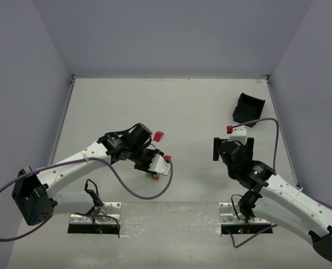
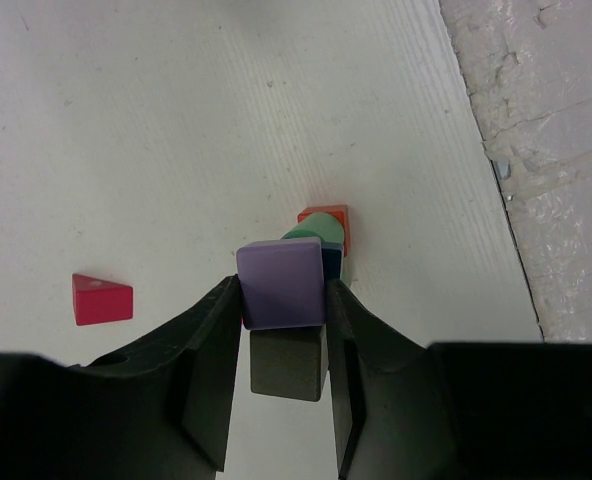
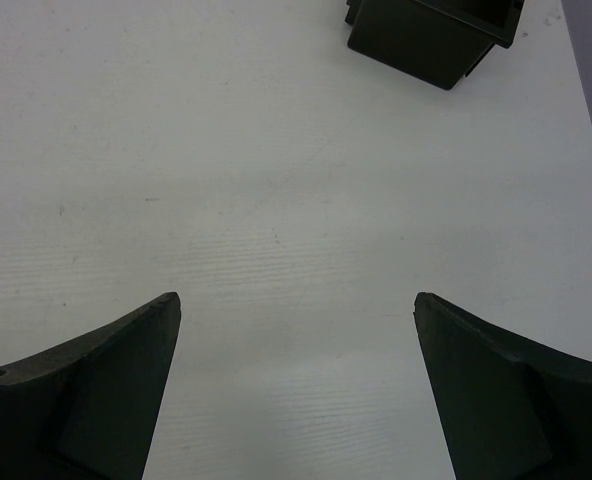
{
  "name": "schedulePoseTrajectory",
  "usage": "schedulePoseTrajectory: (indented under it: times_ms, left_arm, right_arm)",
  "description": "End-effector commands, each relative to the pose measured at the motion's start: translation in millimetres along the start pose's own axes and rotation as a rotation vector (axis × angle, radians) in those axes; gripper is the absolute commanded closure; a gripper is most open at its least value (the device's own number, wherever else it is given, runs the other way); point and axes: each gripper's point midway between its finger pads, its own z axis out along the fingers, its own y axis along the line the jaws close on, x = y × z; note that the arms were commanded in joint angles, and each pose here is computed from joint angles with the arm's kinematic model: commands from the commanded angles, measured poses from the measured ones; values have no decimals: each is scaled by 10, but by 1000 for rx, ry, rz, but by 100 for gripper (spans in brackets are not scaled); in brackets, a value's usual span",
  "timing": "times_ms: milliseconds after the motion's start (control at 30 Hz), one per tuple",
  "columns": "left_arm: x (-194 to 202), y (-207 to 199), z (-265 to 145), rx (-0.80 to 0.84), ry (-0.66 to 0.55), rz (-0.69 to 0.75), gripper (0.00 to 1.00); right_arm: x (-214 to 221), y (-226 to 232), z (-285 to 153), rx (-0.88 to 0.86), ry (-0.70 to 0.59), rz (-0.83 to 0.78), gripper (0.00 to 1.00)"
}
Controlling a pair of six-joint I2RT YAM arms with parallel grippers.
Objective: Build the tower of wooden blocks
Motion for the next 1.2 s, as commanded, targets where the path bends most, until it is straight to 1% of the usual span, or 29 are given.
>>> schedulePoseTrajectory:
  times_ms: [0, 833, 1033, 1100, 1167]
  left_arm:
    - [-113, 42, -20, -23, -38, 52, 76]
    - [-53, 3, 22, -8, -23, 55, 70]
    - [-48, 5, 22, -9, -21, 55, 65]
    - [-55, 8, 19, -10, -22, 57, 62]
    - [-55, 5, 21, -9, -23, 58, 57]
  right_arm:
    - [-221, -48, -48, 27, -57, 72, 1]
    - [-221, -55, -54, 30, -55, 78, 1]
    - [-226, -60, -55, 32, -56, 79, 1]
    - [-225, -60, -57, 32, -56, 78, 1]
    - [-226, -61, -55, 33, -57, 78, 1]
